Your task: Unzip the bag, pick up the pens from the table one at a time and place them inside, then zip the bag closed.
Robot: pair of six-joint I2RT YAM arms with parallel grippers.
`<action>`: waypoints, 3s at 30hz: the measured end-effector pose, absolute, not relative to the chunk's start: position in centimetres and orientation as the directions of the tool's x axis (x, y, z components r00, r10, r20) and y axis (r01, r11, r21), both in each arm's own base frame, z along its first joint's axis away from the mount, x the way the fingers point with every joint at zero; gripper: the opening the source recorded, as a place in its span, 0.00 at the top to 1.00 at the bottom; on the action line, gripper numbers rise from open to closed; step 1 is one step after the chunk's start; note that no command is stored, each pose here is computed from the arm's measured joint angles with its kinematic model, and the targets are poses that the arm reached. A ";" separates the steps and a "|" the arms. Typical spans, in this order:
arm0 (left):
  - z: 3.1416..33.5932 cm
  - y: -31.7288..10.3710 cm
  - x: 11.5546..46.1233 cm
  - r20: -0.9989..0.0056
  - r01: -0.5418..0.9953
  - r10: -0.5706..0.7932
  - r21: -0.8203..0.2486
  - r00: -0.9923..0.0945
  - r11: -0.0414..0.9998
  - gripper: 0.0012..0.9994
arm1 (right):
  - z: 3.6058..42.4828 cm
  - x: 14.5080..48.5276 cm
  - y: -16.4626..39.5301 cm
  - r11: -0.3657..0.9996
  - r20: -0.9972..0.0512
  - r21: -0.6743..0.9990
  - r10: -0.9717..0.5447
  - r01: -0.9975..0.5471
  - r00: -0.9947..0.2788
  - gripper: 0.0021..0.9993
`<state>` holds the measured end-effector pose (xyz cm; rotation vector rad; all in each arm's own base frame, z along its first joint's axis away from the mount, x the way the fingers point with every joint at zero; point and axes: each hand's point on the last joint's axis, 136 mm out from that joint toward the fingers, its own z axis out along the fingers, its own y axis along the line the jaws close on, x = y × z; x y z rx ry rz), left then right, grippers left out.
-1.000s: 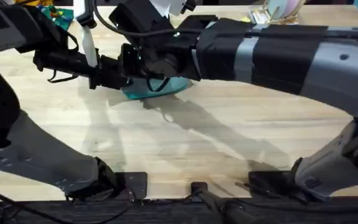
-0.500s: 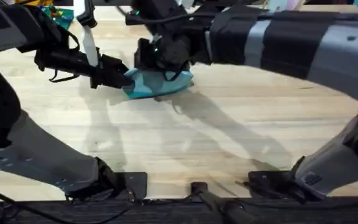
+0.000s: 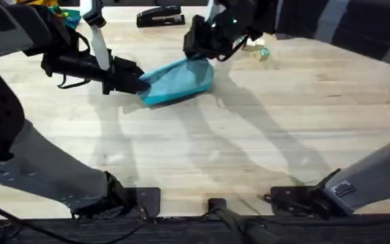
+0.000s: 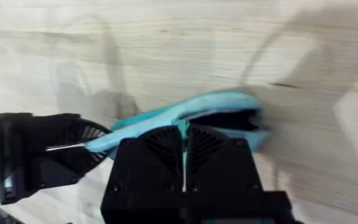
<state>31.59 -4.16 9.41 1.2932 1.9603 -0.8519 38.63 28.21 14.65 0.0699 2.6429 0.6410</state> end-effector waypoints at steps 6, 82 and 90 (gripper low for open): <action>9.2 -3.9 31.5 -0.781 0.935 0.536 -0.170 -0.321 0.311 0.96 | 13.9 39.2 25.6 0.920 -0.380 0.393 0.152 -0.011 -0.912 0.97; 8.4 -2.4 31.9 -0.750 0.931 0.578 -0.139 -0.322 0.338 0.01 | 24.7 31.9 15.7 0.970 -0.596 0.107 -0.115 -0.220 -0.795 0.00; 8.9 -2.4 32.0 -0.752 0.934 0.585 -0.116 -0.305 0.339 0.00 | 24.7 31.9 15.7 0.970 -0.596 0.107 -0.115 -0.220 -0.795 0.00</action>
